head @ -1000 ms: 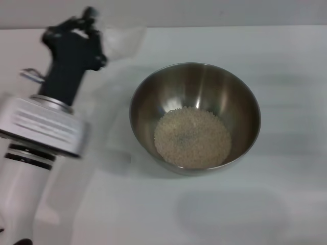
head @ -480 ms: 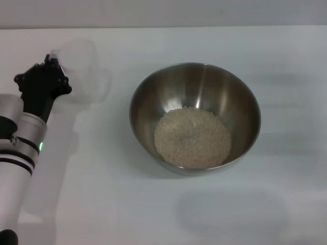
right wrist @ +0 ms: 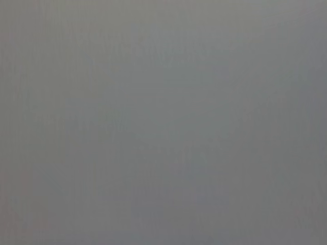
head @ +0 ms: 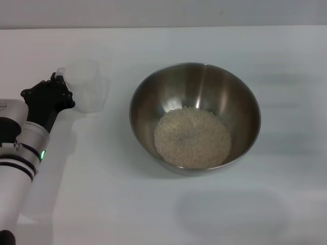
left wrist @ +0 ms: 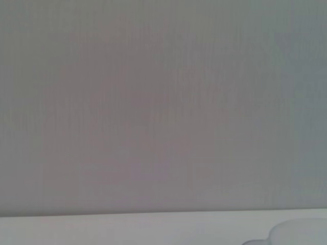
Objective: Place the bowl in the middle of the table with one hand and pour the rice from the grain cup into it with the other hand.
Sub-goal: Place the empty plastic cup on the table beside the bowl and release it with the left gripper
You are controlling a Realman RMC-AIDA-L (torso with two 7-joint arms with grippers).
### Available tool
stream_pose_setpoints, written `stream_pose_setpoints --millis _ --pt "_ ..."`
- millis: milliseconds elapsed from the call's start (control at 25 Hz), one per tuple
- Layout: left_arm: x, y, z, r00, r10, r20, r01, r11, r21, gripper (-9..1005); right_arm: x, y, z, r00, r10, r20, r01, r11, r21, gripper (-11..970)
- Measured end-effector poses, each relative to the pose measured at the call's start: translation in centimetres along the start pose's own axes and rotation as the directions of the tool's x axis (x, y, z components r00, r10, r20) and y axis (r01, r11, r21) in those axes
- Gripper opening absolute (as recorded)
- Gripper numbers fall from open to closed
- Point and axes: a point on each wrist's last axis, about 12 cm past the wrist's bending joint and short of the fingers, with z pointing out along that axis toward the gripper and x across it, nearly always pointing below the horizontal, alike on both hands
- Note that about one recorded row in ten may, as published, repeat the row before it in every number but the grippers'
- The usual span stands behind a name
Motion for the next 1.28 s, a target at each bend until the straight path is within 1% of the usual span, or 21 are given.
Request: stream_pose_setpoints --millis 320,560,640,680,720,760,800,880,920,960,1000,1080,1120,1160,1200,1240,1280 --pt "0.2 -0.1 0.0 1.000 0.004 -0.013 -0.004 1.000 0.010 65 0.0 -0.1 -0.1 1.000 -0.001 -0.002 0.001 1.000 0.002 440" --pt "0.4 0.0 -0.4 0.999 -0.034 -0.017 0.034 0.999 0.004 72 0.0 -0.1 -0.1 1.000 -0.002 -0.004 0.002 1.000 0.003 441" --pt "0.7 0.4 -0.7 0.998 -0.055 -0.025 0.055 0.998 -0.004 154 0.0 -0.1 -0.2 1.000 -0.002 -0.004 0.003 1.000 0.004 441" --pt "1.1 0.8 -1.3 0.997 -0.074 -0.025 0.073 0.997 -0.020 195 0.0 -0.2 -0.2 1.000 -0.003 -0.005 0.003 1.000 0.006 441" --pt "1.1 0.8 -1.3 0.997 -0.074 -0.025 0.073 0.997 -0.020 236 0.0 -0.2 -0.2 1.000 -0.003 -0.005 0.003 1.000 0.006 441" --pt "1.2 1.1 -2.1 0.996 -0.086 -0.006 0.086 0.996 -0.037 277 0.0 -0.2 -0.3 1.000 -0.003 -0.006 0.003 1.000 0.008 441" --pt "1.2 1.1 -2.1 0.996 -0.086 -0.006 0.086 0.996 -0.037 355 0.1 -0.3 -0.4 1.000 -0.003 -0.007 0.004 1.000 0.012 441" --pt "1.4 1.5 -3.4 0.994 -0.100 0.037 0.102 0.993 -0.061 512 0.1 -0.3 -0.5 1.000 -0.003 -0.012 0.004 1.000 0.016 441" --pt "1.4 1.6 -4.0 0.992 -0.104 0.067 0.108 0.992 -0.069 557 0.2 -0.3 -0.5 1.000 -0.004 -0.015 0.004 1.000 0.016 441" --pt "1.1 1.6 -5.2 0.985 -0.106 0.134 0.117 0.991 -0.070 602 0.3 -0.2 -0.6 1.000 -0.006 -0.025 0.007 1.000 0.015 441" --pt "1.1 1.6 -5.2 0.985 -0.106 0.134 0.117 0.991 -0.070 648 0.3 -0.2 -0.6 1.000 -0.006 -0.025 0.007 1.000 0.015 441" --pt "0.5 1.4 -5.8 0.971 -0.111 0.210 0.124 0.991 -0.048 738 0.6 -0.1 -0.7 0.999 -0.006 -0.039 0.007 1.000 0.017 441" --pt "0.2 1.2 -5.8 0.964 -0.115 0.238 0.128 0.991 -0.036 757 0.7 0.0 -0.8 0.999 -0.004 -0.048 0.005 1.000 0.019 441" --pt "-0.1 1.2 -5.7 0.961 -0.119 0.252 0.130 0.991 -0.030 776 1.2 0.2 -1.0 0.997 0.002 -0.077 0.000 1.000 0.026 441" --pt "-0.1 1.2 -5.7 0.961 -0.119 0.252 0.130 0.991 -0.030 794 1.2 0.2 -1.0 0.997 0.002 -0.077 0.000 1.000 0.026 441" --pt "-0.3 1.1 -5.3 0.959 -0.120 0.258 0.130 0.991 -0.022 813 1.5 0.3 -1.1 0.995 0.005 -0.098 -0.002 1.000 0.030 441" --pt "-1.2 0.8 -4.0 0.952 -0.129 0.279 0.133 0.991 0.004 832 2.2 0.6 -1.3 0.989 0.010 -0.148 -0.005 0.999 0.033 441"
